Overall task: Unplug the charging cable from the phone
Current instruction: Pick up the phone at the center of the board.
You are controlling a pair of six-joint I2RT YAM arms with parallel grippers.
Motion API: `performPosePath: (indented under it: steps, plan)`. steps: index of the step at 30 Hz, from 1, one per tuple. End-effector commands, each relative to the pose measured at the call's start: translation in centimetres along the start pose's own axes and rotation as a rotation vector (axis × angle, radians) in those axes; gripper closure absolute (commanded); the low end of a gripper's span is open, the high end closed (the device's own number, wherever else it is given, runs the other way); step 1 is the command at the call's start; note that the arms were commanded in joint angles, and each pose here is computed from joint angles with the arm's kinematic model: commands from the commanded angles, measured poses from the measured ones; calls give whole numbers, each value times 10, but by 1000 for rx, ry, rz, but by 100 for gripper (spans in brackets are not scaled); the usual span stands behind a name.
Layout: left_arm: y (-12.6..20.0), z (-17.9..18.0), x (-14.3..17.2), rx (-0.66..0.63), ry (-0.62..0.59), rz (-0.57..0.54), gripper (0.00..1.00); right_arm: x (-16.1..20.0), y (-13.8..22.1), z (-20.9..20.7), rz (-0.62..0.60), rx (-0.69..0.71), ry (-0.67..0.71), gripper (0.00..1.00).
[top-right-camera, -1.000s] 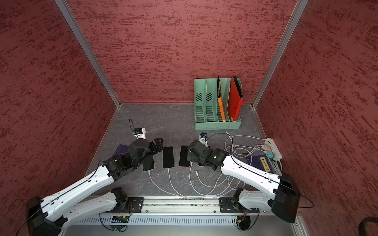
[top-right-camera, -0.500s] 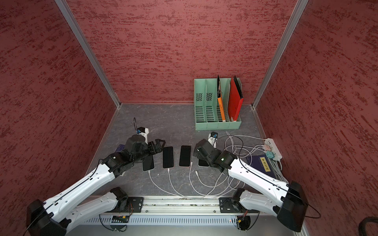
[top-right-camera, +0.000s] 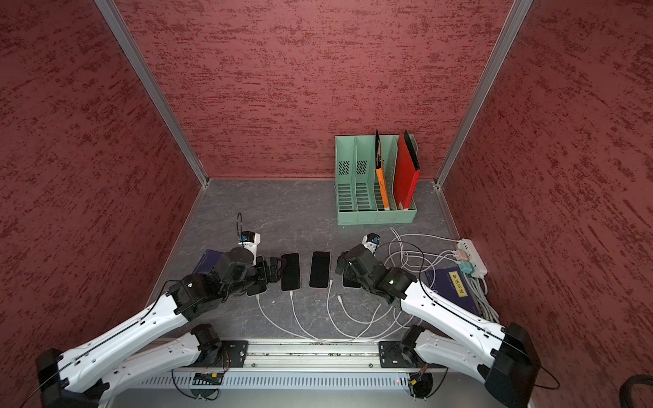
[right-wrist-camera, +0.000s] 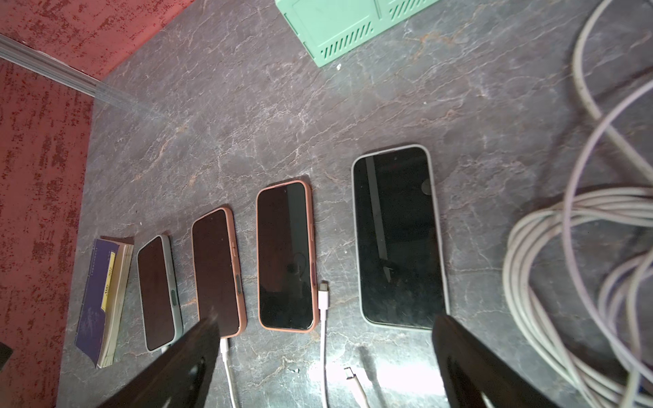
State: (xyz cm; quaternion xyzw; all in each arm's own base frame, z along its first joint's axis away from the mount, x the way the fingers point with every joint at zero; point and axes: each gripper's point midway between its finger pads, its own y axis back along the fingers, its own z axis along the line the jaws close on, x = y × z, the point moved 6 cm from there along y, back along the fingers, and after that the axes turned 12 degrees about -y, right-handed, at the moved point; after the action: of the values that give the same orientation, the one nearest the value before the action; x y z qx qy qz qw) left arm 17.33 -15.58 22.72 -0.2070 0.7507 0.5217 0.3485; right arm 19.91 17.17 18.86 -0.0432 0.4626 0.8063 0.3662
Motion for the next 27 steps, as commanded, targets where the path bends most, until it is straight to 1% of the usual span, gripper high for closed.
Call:
performPosePath:
  steps: [1, 5, 8, 11, 15, 18, 20, 23, 27]
  plan:
    - [4, 1, -5, -106, -55, 9, 0, -1, -3, 18, 27, -66, -26, 2]
    - [-15, -10, 0, -131, -58, 86, 0, -2, -7, 22, 38, -26, 9, 2]
    - [-35, -12, 10, -188, -51, 151, 0, -1, -9, 27, 59, -34, 22, 2]
    - [-58, -16, 20, -219, -45, 218, 0, -1, -9, 28, 66, -31, 36, 2]
    - [-84, -20, 24, -284, -42, 312, 0, 4, -10, 28, 98, -54, 47, 2]
    - [-103, -20, 24, -313, -21, 348, 0, 7, -12, 32, 120, -78, 73, 2]
    - [-113, -15, 27, -322, 20, 379, 0, 7, -14, 36, 124, -87, 100, 2]
    - [-123, -7, 31, -345, 78, 407, 0, 7, -19, 43, 141, -83, 126, 2]
    - [-134, -4, 36, -364, 102, 446, 0, 9, -21, 50, 157, -124, 117, 2]
